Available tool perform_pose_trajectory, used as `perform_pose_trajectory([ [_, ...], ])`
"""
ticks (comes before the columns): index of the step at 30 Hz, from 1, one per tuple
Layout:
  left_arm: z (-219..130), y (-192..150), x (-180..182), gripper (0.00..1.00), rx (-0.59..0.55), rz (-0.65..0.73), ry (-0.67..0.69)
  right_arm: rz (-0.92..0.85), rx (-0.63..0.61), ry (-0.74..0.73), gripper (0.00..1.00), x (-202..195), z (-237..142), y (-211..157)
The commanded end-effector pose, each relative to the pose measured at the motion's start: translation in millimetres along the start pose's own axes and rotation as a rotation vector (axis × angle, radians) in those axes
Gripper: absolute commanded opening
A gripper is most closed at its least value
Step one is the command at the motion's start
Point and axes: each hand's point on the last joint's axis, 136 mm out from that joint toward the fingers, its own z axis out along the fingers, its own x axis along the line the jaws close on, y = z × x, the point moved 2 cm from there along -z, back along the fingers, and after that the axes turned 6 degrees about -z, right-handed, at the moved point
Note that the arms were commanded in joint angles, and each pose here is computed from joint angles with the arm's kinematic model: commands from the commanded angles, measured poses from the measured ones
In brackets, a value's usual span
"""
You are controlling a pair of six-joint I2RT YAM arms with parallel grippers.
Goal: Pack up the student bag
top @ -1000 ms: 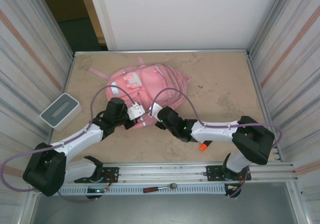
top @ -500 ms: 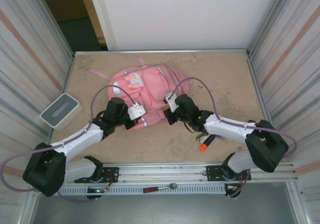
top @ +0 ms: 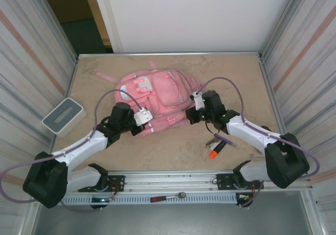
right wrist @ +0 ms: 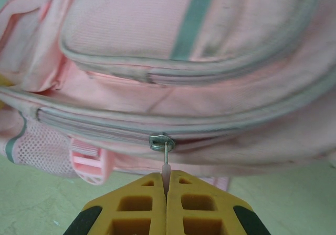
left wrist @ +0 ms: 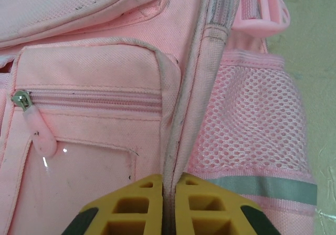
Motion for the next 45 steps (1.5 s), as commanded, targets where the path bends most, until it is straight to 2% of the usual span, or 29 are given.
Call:
perform_pose_trajectory([
  [1,-8,-7,21,0.0,0.028,-0.045,0.112,0.097,0.037,-0.015,0.0,-11,-10,-7],
  [9,-16,-7,31,0.0,0.017,-0.056,0.178,0.142,-0.004,0.115,0.0,5,-8,7],
  [14,-21,6,20,0.26,-0.055,-0.029,0.12,0.151,-0.023,0.166,0.0,16,-8,14],
  [18,-24,24,4,0.44,-0.086,0.06,0.093,0.148,-0.034,0.185,0.0,24,-10,19],
  [22,-22,45,-7,0.55,-0.109,0.145,0.091,0.142,-0.049,0.206,0.0,33,-11,26],
  [26,-8,66,-22,0.57,-0.105,0.239,0.049,0.139,-0.072,0.24,0.0,45,-13,37],
  [30,18,76,-29,0.56,-0.066,0.289,0.021,0.138,-0.09,0.27,0.0,55,-16,45],
  [32,31,77,-29,0.51,-0.039,0.294,0.011,0.128,-0.094,0.279,0.0,61,-17,47],
  [37,48,73,-23,0.3,0.005,0.309,0.04,0.126,-0.091,0.281,0.0,65,-20,44],
  [41,43,63,-17,0.07,0.004,0.297,0.049,0.108,-0.066,0.211,0.0,53,-20,33],
  [43,34,58,-18,0.01,-0.017,0.288,0.011,0.092,-0.042,0.133,0.0,40,-19,26],
  [45,23,54,-21,0.0,-0.062,0.275,-0.034,0.078,-0.014,0.031,0.0,24,-18,19],
])
